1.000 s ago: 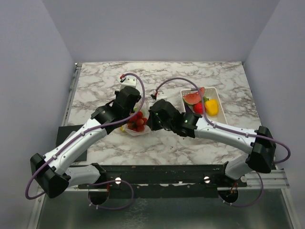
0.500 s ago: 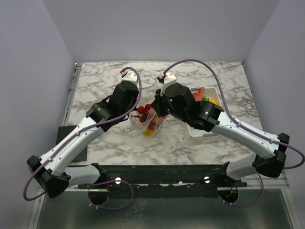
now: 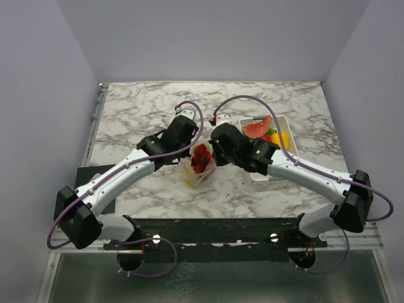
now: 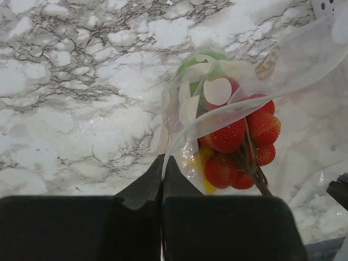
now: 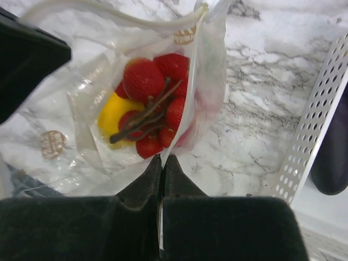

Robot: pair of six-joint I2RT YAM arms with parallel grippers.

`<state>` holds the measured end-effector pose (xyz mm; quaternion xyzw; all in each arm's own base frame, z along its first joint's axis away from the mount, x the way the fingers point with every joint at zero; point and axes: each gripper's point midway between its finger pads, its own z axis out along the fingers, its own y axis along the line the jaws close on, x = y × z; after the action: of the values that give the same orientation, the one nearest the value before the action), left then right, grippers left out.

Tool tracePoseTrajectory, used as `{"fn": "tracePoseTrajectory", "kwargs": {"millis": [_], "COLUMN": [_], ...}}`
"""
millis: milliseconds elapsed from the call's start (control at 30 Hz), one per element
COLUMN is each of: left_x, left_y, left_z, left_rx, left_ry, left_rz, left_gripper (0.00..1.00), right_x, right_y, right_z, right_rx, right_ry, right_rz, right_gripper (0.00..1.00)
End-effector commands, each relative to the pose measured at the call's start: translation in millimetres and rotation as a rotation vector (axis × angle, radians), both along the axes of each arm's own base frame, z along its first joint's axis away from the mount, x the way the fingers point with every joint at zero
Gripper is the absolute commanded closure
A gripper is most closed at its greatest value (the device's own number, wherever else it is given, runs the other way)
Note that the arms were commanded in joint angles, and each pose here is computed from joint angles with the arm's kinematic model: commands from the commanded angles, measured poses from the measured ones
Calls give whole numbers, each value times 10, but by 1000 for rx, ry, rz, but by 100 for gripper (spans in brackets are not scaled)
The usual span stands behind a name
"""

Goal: Place the food in the zip-top bag and seal the zipper
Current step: Adjust the zipper food storage bag at the center of the board.

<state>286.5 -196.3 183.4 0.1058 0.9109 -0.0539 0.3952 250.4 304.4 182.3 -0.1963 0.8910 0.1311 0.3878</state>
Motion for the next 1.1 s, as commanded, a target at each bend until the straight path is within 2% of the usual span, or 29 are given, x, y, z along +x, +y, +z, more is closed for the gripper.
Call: {"fn": "tracePoseTrajectory", "kwargs": {"millis": [0, 100, 167, 400, 733, 1067], "left_x": [57, 32, 22, 67, 159, 177], "left_y": [-161, -169, -140, 9, 100, 189], "left_z": [595, 884, 926, 480, 958, 933], "left_rx": [-155, -202, -203, -78, -55, -9], "left_ry": [-106, -150, -160, -112, -225, -234], "left_rz": [-23, -37, -31, 21, 23, 43], "left_gripper": [100, 100, 100, 100, 100, 100], "right_x": [69, 55, 38, 55, 104, 163], "right_y": [10, -4, -7, 4, 43, 176], "right_z": [795, 1131, 1188, 692, 735, 490], "right_rx": [129, 183, 201, 131, 136, 115], "right_ry": [-124, -169, -177, -112, -131, -98], "right_rz": [-8, 3, 10, -14, -16, -10], "right_gripper": [99, 99, 99, 99, 99, 99]}}
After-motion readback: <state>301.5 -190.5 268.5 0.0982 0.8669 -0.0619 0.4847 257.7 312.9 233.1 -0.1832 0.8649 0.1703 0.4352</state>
